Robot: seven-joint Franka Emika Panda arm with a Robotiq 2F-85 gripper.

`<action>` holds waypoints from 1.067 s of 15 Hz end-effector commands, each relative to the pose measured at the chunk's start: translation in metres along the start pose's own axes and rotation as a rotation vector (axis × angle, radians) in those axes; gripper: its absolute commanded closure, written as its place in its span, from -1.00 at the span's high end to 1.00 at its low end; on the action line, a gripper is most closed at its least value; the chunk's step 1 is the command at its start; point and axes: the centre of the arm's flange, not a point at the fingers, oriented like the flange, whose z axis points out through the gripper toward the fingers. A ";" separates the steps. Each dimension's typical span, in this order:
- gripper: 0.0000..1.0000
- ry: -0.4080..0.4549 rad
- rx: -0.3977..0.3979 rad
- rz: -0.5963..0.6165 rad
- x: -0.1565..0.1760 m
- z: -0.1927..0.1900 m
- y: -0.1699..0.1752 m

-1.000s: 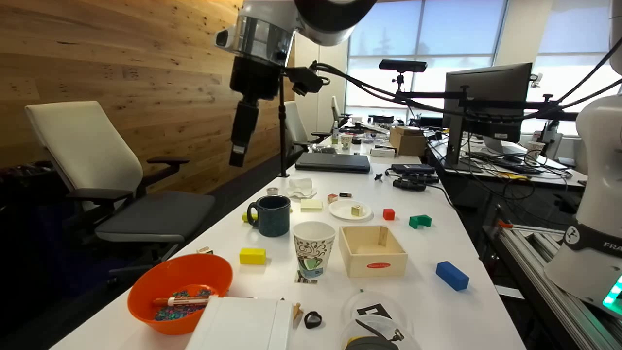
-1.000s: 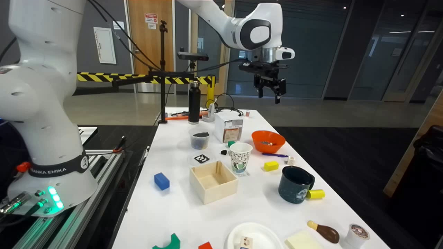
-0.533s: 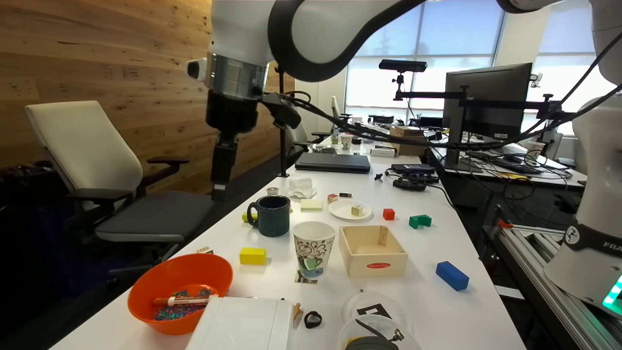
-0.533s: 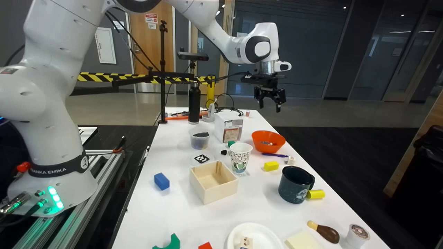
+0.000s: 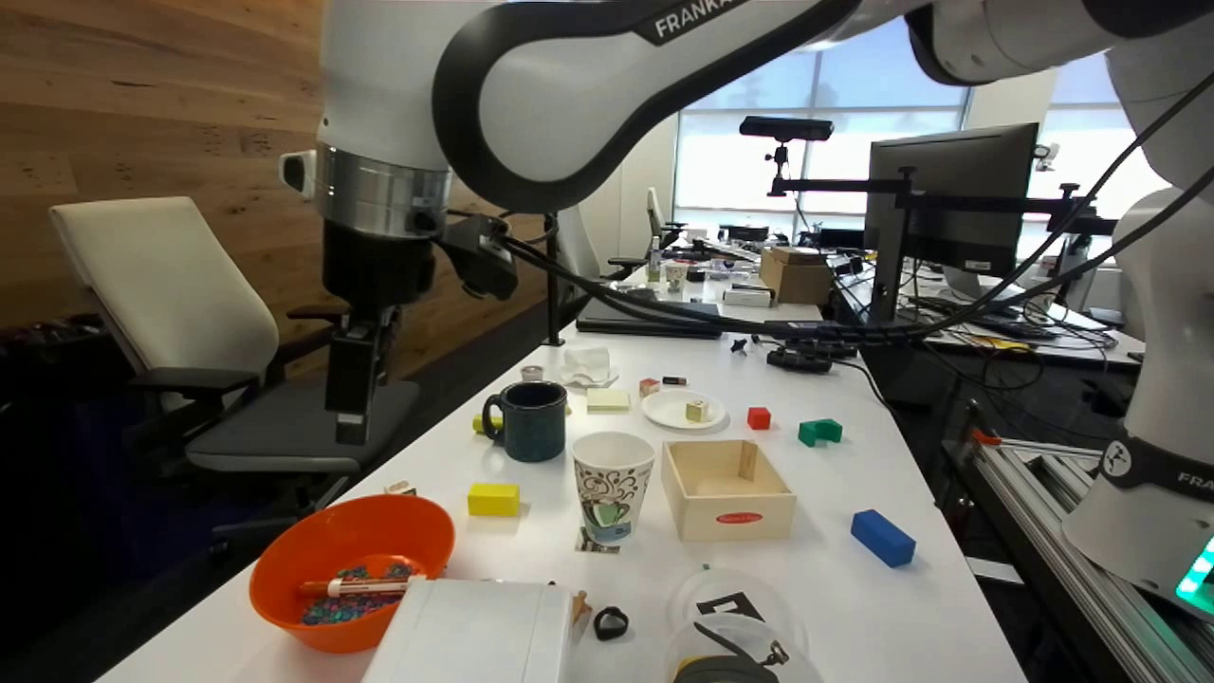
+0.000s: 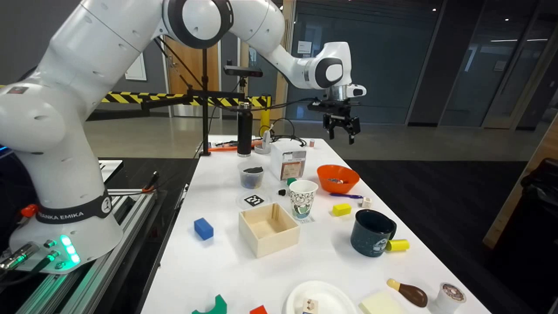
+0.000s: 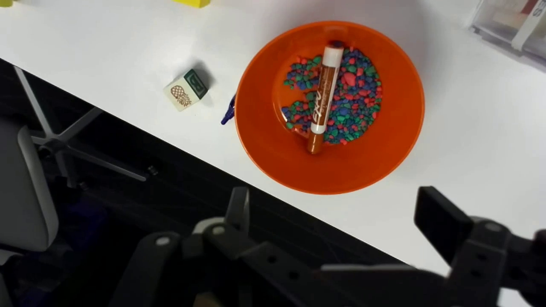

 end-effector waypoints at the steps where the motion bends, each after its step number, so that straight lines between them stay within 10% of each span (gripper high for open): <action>1: 1.00 -0.059 0.014 0.031 0.030 0.011 0.002; 16: 1.00 -0.113 0.032 0.025 0.015 0.059 -0.003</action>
